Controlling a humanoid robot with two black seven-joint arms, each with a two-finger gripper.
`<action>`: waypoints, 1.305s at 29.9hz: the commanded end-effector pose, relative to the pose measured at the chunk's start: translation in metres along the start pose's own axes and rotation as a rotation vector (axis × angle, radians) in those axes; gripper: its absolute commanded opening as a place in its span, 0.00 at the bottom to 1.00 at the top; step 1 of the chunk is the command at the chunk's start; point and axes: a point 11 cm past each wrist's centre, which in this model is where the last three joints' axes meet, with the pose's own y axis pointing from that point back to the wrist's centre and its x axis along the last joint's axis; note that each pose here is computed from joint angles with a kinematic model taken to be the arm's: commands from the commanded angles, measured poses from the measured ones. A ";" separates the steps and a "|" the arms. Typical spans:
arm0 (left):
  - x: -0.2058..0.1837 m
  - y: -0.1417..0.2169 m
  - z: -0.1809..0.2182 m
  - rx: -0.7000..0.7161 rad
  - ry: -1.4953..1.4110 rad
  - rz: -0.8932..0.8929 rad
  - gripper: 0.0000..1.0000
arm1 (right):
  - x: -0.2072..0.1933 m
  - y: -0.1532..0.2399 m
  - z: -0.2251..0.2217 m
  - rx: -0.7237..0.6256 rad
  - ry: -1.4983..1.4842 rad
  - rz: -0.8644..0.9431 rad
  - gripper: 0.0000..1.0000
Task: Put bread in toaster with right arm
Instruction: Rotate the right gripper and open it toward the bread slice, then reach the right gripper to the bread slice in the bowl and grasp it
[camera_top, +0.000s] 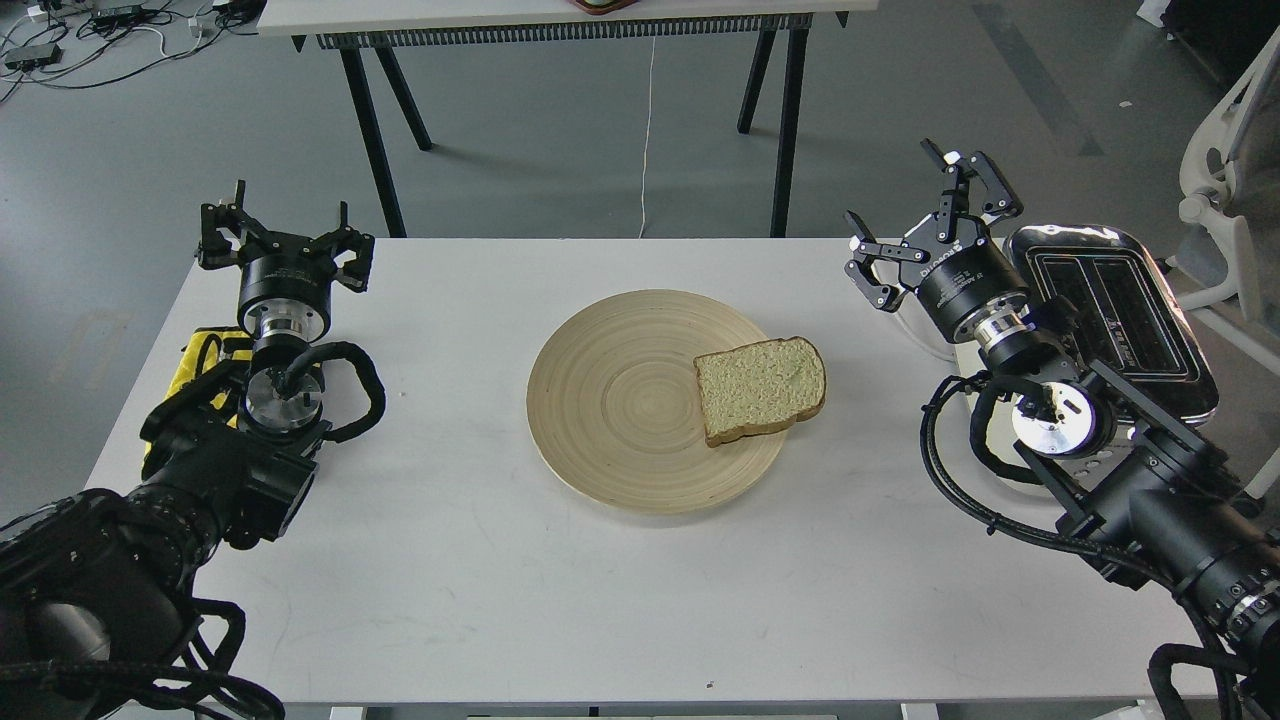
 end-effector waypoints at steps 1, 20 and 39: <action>0.000 -0.001 0.001 0.003 -0.003 -0.002 1.00 | 0.000 0.000 0.000 -0.001 0.001 0.000 0.97; -0.001 0.000 -0.002 0.011 -0.011 -0.004 1.00 | -0.042 -0.015 -0.017 -0.109 0.619 0.040 0.97; -0.001 0.000 -0.002 0.011 -0.011 -0.004 1.00 | -0.011 0.024 0.095 -0.341 1.231 0.170 0.96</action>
